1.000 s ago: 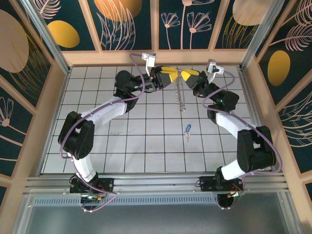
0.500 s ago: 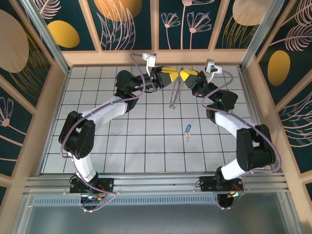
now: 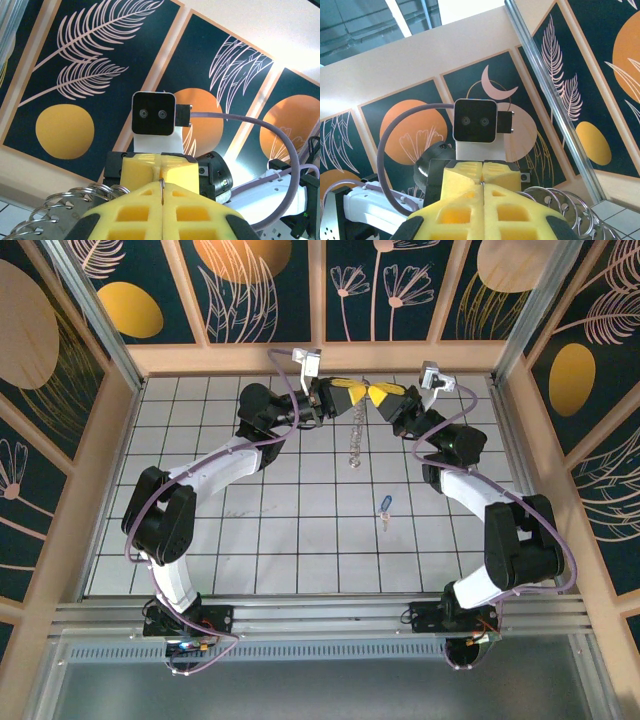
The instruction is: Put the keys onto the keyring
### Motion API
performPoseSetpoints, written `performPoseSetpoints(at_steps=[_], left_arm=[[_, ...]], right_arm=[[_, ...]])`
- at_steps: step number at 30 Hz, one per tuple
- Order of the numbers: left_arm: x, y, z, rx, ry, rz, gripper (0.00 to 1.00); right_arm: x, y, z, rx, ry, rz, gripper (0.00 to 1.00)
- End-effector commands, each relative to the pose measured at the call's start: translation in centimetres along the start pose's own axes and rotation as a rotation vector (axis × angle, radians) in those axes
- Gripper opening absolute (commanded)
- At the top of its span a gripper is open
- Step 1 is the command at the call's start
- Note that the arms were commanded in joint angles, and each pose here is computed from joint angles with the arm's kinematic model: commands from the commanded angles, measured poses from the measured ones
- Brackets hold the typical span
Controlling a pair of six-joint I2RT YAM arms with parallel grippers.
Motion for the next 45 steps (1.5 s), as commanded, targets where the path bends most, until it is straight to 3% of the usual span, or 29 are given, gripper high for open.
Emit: performPoseSetpoints(at_steps=[1, 9, 13, 16, 22, 31, 41, 45], left_arm=[[0.1, 0.6, -0.5, -0.039, 0.029, 0.020, 0.03], [-0.2, 0.6, -0.6, -0.024, 0.065, 0.044, 0.00], [-0.2, 0.1, -1.5, 0.010, 0.174, 0.056, 0.00], [-0.4, -0.2, -1.8, 0.054, 0.261, 0.074, 0.00], [-0.2, -0.8, -3.3, 0.090, 0.393, 0.105, 0.00], [-0.8, -1.0, -3.0, 0.088, 0.412, 0.127, 0.00], [-1.9, -1.9, -3.1, 0.037, 0.540, 0.083, 0.00], [-2.3, -2.1, -3.0, 0.026, 0.581, 0.075, 0.00]], right_arm=[[1.6, 0.6, 1.8, 0.106, -0.123, -0.063, 0.00], [1.7, 0.7, 1.6, 0.101, -0.109, -0.058, 0.00], [2.4, -0.3, 0.9, 0.041, -0.067, -0.072, 0.34], [3.0, -1.8, 0.3, -0.032, -0.036, -0.074, 0.42], [3.3, -4.5, -0.9, -0.228, 0.045, -0.039, 0.45], [3.1, -5.5, -1.5, -0.480, 0.100, -0.007, 0.49], [0.6, -6.6, -2.3, -0.547, 0.134, 0.066, 0.52], [-0.7, -6.9, -2.2, -0.501, 0.140, 0.114, 0.52]])
Point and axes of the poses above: each hand's point on the last joint's axis, 136 mm out from that joint toward the fingers, its own y axis out along the fingers, its own z axis along the line the jaws close on, x = y × z, the point moved 10 cm from there along -y, back along the fingers, and after that the axes turned 8 degrees about -y, right-handed, at the moved point
